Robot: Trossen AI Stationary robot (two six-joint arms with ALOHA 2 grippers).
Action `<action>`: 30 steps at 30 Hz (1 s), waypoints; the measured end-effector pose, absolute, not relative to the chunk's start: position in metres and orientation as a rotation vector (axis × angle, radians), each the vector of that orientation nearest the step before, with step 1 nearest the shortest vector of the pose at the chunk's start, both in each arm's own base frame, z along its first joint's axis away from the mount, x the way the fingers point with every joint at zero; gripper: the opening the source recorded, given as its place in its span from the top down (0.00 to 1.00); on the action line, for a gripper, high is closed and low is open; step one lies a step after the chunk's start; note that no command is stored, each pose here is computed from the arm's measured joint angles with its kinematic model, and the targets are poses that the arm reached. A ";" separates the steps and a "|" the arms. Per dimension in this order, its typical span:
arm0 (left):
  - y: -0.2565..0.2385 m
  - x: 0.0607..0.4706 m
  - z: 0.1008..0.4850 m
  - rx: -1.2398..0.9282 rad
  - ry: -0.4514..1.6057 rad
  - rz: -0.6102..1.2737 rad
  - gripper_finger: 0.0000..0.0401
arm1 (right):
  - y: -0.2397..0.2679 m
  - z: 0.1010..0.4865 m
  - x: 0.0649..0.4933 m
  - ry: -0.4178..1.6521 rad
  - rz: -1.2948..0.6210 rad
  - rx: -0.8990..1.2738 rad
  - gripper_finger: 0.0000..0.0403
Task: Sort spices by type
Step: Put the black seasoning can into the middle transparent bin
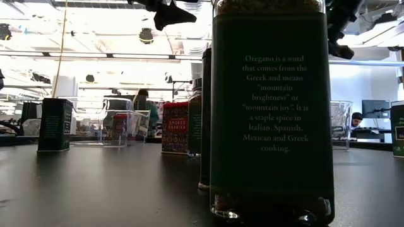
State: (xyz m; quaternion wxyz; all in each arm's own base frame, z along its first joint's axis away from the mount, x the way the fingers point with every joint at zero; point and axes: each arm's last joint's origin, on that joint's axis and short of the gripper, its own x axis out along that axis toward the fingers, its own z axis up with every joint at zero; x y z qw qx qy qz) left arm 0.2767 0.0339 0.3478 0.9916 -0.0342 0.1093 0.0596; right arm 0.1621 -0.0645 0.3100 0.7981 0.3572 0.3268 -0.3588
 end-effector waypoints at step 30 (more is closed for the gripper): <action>0.034 0.275 0.340 -0.133 0.290 0.161 0.06 | 0.007 0.291 0.171 0.721 -0.710 0.827 0.92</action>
